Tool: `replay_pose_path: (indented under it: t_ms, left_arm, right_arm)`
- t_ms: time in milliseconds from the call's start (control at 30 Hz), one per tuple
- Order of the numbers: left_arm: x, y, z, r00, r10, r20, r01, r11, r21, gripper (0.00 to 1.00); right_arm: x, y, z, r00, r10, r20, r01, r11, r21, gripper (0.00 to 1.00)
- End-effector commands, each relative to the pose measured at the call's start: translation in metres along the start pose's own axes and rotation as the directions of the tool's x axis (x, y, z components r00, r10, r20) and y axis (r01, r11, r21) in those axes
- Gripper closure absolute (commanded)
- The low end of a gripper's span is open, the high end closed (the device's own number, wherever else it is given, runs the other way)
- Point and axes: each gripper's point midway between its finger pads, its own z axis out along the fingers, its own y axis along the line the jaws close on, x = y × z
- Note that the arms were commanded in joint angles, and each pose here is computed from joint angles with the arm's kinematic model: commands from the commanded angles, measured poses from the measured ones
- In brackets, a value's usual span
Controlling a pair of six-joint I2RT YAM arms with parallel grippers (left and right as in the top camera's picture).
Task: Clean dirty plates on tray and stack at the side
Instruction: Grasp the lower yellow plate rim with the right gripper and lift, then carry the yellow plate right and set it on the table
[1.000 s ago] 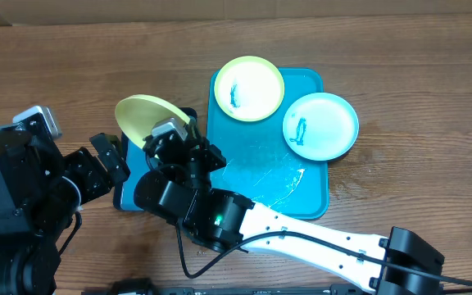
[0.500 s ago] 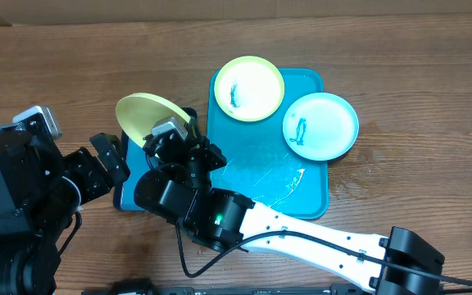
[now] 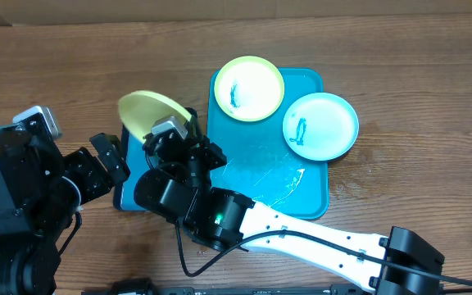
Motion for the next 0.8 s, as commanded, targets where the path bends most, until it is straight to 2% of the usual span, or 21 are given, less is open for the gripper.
replay_pose_path:
  t_ms: [0,67,100,167,200,267,367,433,500,633,767]
  left_arm:
    - [-0.002,-0.003,-0.002,1.000,0.018,0.006,-0.018,1.000,0.016,0.00]
    - [-0.002,-0.003,-0.002,1.000,0.018,0.006,-0.018,1.000,0.016,0.00]
    - [-0.002,-0.003,-0.002,1.000,0.018,0.006,-0.018,1.000,0.016,0.00]
    - [-0.002,-0.003,-0.002,1.000,0.018,0.006,-0.018,1.000,0.016,0.00]
    - [-0.002,-0.003,-0.002,1.000,0.018,0.006,-0.018,1.000,0.016,0.00]
    - [-0.002,-0.003,-0.002,1.000,0.018,0.007,-0.018,1.000,0.016,0.00]
    - [-0.002,-0.003,-0.002,1.000,0.018,0.006,-0.018,1.000,0.015,0.00]
    - [-0.002,-0.003,-0.002,1.000,0.018,0.006,-0.018,1.000,0.015,0.00]
    - [-0.002,-0.003,-0.002,1.000,0.018,0.006,-0.018,1.000,0.015,0.00]
    - [-0.002,-0.003,-0.002,1.000,0.018,0.005,-0.018,1.000,0.015,0.00]
    - [-0.002,-0.003,-0.002,1.000,0.018,0.006,-0.018,1.000,0.016,0.00]
  right_arm:
    - [-0.012,-0.017,0.000,1.000,0.021,0.016,-0.022,0.999,0.048,0.96]
    - [-0.011,-0.013,-0.004,0.997,-0.079,0.012,0.079,0.996,0.040,0.96]
    - [-0.012,-0.019,-0.004,0.997,-0.076,0.013,0.075,0.994,0.077,0.96]
    - [-0.015,-0.015,-0.004,0.996,0.082,0.028,-0.083,0.996,0.042,0.96]
    - [-0.015,-0.002,-0.007,0.997,0.070,0.026,-0.070,0.997,-0.024,0.96]
    - [-0.015,-0.002,-0.009,1.000,0.000,0.030,0.001,1.000,-0.011,0.96]
    - [-0.014,-0.006,-0.006,0.992,0.126,0.025,-0.127,0.992,0.001,0.96]
    - [-0.010,-0.006,-0.002,0.991,0.130,0.010,-0.130,0.991,-0.011,0.96]
    - [0.000,-0.011,0.005,0.970,0.243,-0.025,-0.243,0.970,0.005,0.96]
    - [0.028,0.004,0.024,0.879,0.414,-0.235,-0.451,0.883,-0.131,0.96]
    - [0.031,-0.002,0.035,0.755,0.475,-0.452,-0.622,0.737,-0.263,0.96]
